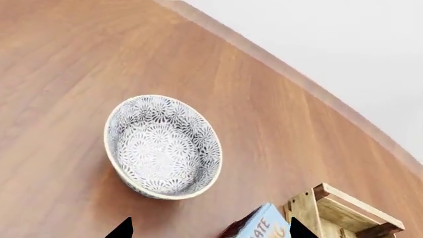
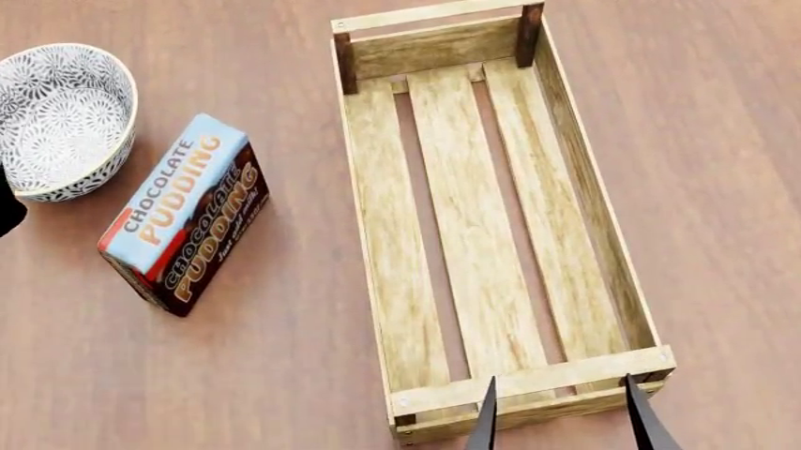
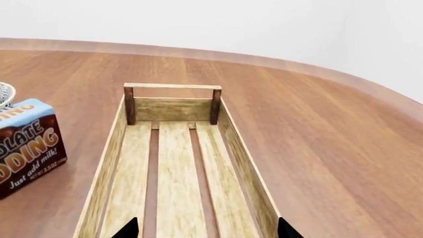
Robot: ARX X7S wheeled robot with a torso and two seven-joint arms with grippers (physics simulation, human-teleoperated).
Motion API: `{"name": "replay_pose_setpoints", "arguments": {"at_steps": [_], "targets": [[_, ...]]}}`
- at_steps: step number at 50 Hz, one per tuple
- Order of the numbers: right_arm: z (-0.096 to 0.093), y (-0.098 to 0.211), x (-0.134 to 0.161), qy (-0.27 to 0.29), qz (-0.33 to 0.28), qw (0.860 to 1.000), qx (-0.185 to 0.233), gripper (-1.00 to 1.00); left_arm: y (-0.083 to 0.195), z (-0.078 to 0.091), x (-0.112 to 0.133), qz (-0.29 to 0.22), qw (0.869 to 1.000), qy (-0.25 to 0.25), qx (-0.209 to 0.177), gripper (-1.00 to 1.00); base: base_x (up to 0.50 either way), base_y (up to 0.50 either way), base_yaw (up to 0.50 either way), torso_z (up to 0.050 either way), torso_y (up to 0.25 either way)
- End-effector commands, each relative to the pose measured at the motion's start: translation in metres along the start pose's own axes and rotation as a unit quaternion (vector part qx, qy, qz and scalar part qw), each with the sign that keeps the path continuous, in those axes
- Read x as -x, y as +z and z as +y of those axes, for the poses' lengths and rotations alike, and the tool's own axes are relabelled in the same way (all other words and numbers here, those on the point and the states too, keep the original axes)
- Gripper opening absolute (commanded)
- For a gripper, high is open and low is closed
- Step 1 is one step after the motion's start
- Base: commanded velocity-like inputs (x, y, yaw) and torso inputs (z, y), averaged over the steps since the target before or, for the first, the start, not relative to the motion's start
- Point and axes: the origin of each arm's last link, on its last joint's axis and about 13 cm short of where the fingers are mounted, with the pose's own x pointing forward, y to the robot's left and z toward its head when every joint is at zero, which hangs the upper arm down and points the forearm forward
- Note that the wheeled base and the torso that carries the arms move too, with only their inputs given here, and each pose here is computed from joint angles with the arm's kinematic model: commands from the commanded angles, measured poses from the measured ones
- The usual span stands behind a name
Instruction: Pick up the bowl on the left and put it in the tray.
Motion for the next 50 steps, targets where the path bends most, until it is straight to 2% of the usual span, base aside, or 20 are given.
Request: {"name": "replay_pose_setpoints", "arguments": {"at_steps": [1,5,14,24,33,34,50], "targets": [[0.003,0.006,-0.001,0.002,-0.008,1.000,-0.006,1.00,0.014,-0.010,-0.018,0.002,0.997,0.001,0.081,1.00,0.00,0.00,0.00,0.000,0.000],[0.003,0.005,-0.002,0.003,-0.008,1.000,-0.007,1.00,0.016,-0.010,-0.026,-0.005,0.996,0.020,0.083,1.00,0.00,0.00,0.00,0.000,0.000],[0.002,0.006,-0.002,0.002,-0.008,1.000,-0.007,1.00,0.015,-0.011,-0.039,0.001,0.995,0.029,0.097,1.00,0.00,0.00,0.00,0.000,0.000],[0.002,0.006,-0.001,0.002,-0.008,1.000,-0.008,1.00,0.018,-0.015,-0.052,0.004,0.994,0.055,0.096,1.00,0.00,0.00,0.00,0.000,0.000],[0.002,0.006,-0.001,0.002,-0.008,1.000,-0.009,1.00,0.014,-0.012,-0.065,0.012,0.992,0.081,0.099,1.00,0.00,0.00,0.00,0.000,0.000],[0.002,0.006,-0.001,0.002,-0.008,1.000,-0.008,1.00,0.013,-0.011,-0.068,0.009,0.992,0.092,0.090,1.00,0.00,0.00,0.00,0.000,0.000],[0.003,0.005,-0.002,0.003,-0.007,1.000,-0.008,1.00,0.011,-0.010,-0.086,0.014,0.988,0.123,0.089,1.00,0.00,0.00,0.00,0.000,0.000]]}}
